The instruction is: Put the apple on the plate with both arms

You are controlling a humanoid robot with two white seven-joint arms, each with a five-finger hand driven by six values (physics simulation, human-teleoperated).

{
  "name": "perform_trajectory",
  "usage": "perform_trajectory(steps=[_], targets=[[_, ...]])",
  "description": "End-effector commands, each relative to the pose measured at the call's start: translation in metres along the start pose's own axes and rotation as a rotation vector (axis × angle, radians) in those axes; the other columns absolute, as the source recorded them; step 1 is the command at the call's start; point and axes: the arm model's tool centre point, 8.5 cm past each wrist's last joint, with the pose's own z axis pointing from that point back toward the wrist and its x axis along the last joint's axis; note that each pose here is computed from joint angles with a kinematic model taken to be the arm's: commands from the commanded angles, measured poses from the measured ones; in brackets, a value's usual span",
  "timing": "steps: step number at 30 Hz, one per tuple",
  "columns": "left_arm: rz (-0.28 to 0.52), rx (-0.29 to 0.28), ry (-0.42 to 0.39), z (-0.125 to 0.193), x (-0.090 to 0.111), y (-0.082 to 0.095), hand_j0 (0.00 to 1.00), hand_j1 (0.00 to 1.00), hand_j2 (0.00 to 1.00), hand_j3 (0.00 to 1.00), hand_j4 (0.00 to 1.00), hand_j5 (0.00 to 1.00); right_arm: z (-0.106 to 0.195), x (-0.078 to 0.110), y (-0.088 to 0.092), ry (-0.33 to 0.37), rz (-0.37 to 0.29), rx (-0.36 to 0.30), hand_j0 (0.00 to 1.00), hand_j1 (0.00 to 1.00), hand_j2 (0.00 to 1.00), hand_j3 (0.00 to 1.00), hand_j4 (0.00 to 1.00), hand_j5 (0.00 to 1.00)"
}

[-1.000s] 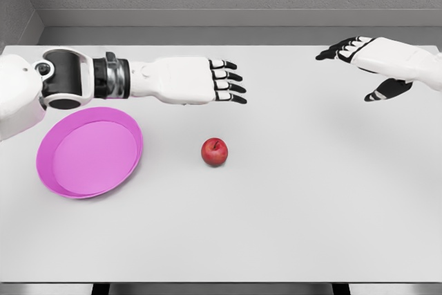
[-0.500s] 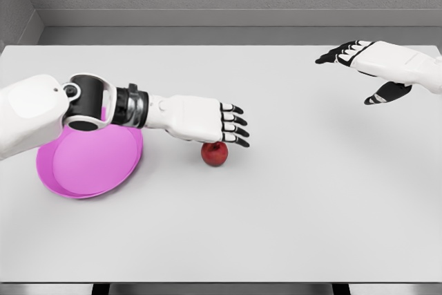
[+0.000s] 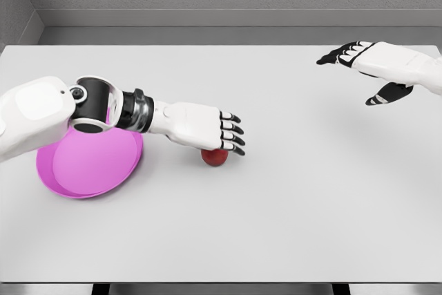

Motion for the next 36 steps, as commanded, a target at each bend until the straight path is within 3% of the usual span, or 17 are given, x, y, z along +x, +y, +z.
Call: perform_trajectory(steps=[1, 23, 36], targets=[[0.028, 0.007, -0.008, 0.000, 0.002, -0.001, 1.00, 1.00, 1.00, 1.00, 1.00, 1.00, 0.001, -0.001, 0.000, 0.002, -0.005, -0.001, 1.00, 1.00, 1.00, 1.00, 1.00, 1.00], [0.030, -0.067, -0.039, -0.006, 0.005, -0.011, 1.00, 1.00, 1.00, 1.00, 1.00, 1.00, 0.000, -0.002, 0.001, 0.003, -0.010, 0.000, 1.00, 1.00, 1.00, 1.00, 1.00, 1.00], [0.024, -0.070, -0.045, -0.022, 0.001, -0.008, 1.00, 1.00, 1.00, 1.00, 1.00, 1.00, 0.000, -0.001, 0.002, 0.001, -0.006, 0.004, 1.00, 1.00, 1.00, 1.00, 1.00, 1.00]])
